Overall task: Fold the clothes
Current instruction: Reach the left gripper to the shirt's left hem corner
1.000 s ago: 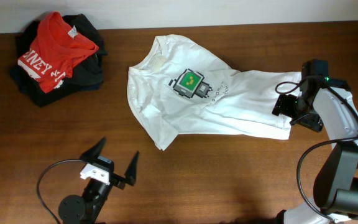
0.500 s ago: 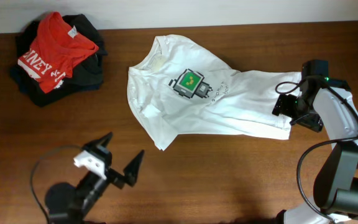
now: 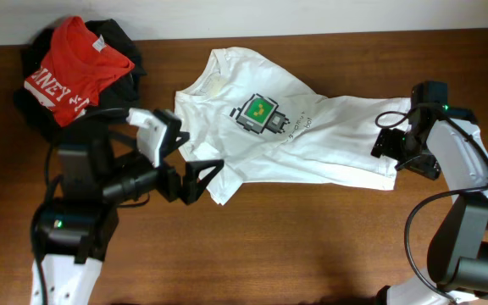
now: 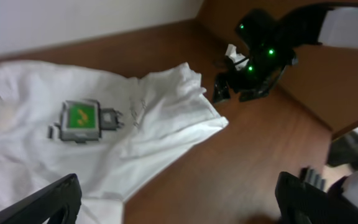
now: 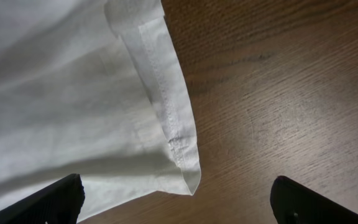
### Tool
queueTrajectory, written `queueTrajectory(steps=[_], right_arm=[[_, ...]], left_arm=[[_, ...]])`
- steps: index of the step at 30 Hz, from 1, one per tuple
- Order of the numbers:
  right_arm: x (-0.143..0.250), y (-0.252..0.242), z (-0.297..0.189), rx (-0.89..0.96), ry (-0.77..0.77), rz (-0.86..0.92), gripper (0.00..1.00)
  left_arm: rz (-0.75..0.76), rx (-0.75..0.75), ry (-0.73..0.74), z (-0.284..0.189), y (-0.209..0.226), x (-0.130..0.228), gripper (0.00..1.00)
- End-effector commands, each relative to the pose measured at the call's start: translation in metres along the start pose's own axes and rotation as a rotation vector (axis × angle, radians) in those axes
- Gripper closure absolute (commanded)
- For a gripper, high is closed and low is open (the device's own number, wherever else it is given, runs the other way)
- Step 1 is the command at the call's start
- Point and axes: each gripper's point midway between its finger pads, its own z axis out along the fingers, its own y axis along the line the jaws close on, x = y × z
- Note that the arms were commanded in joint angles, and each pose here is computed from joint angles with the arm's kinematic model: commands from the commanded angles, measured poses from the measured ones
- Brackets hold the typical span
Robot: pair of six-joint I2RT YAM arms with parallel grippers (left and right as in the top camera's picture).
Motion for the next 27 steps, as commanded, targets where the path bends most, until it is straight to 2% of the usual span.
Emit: queueTrajectory(steps=[1, 4, 5, 7, 10, 12, 15, 20, 27], right_arm=[[0.001, -0.001, 0.001, 0.016, -0.001, 0.001, 0.01], [0.001, -0.001, 0.001, 0.016, -0.001, 0.001, 0.01], [0.001, -0.001, 0.001, 0.016, -0.001, 0.001, 0.01], [0.001, -0.001, 0.001, 0.016, -0.001, 0.001, 0.01], [0.001, -0.001, 0.001, 0.016, -0.001, 0.001, 0.01], [0.001, -0.001, 0.001, 0.016, -0.001, 0.001, 0.01], [0.001, -0.001, 0.001, 0.016, -0.001, 0.001, 0.01], [0.001, -0.001, 0.001, 0.016, -0.001, 0.001, 0.01], [0.001, -0.001, 0.001, 0.016, -0.001, 0.001, 0.01]], left_arm=[[-0.303, -0.251, 0.059, 0.010, 0.046, 0.015, 0.01], [-0.337, -0.454, 0.173, 0.016, 0.066, 0.038, 0.01], [-0.361, -0.592, 0.248, 0.016, 0.076, 0.048, 0.01], [-0.352, -0.747, 0.378, 0.024, 0.086, 0.057, 0.01], [-0.349, -0.716, 0.482, 0.062, 0.089, 0.071, 0.01], [-0.380, -0.691, 0.563, 0.085, 0.097, 0.093, 0.01], [-0.540, -0.802, 0.651, 0.092, 0.117, 0.132, 0.01], [-0.668, -0.880, 0.776, 0.110, 0.137, 0.183, 0.01], [-0.744, -0.939, 0.844, 0.120, 0.151, 0.219, 0.04]])
